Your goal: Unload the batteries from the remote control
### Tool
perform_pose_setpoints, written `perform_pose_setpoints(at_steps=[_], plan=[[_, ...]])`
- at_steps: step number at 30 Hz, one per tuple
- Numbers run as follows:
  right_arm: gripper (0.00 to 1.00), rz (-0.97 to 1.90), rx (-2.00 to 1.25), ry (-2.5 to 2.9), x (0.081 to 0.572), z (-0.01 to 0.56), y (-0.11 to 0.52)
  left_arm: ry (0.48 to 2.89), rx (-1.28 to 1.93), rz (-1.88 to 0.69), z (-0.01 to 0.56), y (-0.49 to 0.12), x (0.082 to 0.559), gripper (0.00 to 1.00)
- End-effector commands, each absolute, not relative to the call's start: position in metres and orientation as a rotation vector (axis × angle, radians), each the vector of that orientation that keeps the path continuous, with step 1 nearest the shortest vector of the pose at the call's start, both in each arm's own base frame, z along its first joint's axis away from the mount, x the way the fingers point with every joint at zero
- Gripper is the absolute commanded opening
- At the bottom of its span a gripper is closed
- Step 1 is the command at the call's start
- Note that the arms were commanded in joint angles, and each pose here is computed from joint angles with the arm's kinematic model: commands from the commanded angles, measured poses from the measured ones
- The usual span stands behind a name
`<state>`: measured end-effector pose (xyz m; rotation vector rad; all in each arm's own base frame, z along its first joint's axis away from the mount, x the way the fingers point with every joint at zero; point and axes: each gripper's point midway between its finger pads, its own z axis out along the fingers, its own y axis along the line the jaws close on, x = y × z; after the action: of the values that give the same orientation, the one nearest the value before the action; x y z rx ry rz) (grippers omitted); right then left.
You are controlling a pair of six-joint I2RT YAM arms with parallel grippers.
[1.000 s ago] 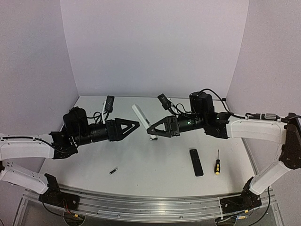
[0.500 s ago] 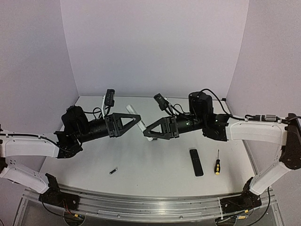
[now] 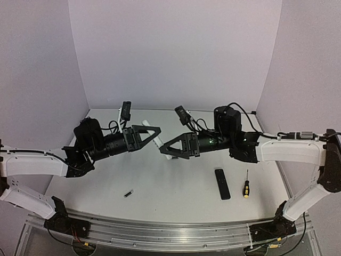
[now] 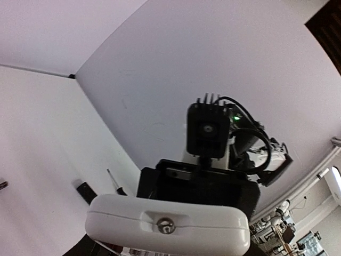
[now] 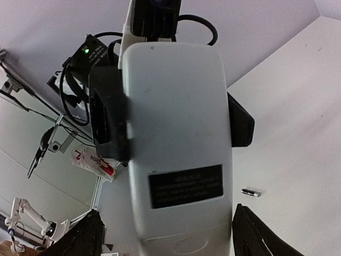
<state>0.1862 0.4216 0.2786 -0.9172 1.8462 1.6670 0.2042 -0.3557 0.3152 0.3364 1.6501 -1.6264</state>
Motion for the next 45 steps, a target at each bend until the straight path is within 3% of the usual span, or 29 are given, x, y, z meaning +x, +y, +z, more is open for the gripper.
perform_pose_setpoints(at_steps=[1,8,12,15,26,33,41,45], plan=[[0.80,1.460,-0.683,1.956,0.211,0.260,0.391,1.869,0.098,-1.353,0.294,-0.336,0.242,0.12],[0.84,0.562,-0.254,2.427,0.236,0.168,0.251,2.455,-0.167,-0.467,0.171,-0.240,0.268,0.08],[0.85,0.273,-0.191,2.510,0.230,0.142,0.195,2.636,-0.294,-0.322,0.118,-0.186,0.272,0.07],[0.86,0.147,-0.174,2.557,0.229,0.126,0.174,2.695,-0.343,-0.184,0.097,-0.155,0.273,0.12],[0.85,0.005,-0.108,2.803,0.229,0.060,0.164,2.828,-0.393,0.026,0.043,-0.124,0.276,0.15],[0.85,-0.019,-0.135,2.884,0.222,0.038,0.159,2.896,-0.398,0.065,0.015,-0.121,0.276,0.35],[0.81,0.062,-0.143,2.942,0.215,0.020,0.169,2.906,-0.398,0.064,0.008,-0.123,0.280,0.71],[0.79,0.052,-0.162,2.938,0.216,0.016,0.169,2.900,-0.404,0.060,0.009,-0.123,0.281,0.80]])
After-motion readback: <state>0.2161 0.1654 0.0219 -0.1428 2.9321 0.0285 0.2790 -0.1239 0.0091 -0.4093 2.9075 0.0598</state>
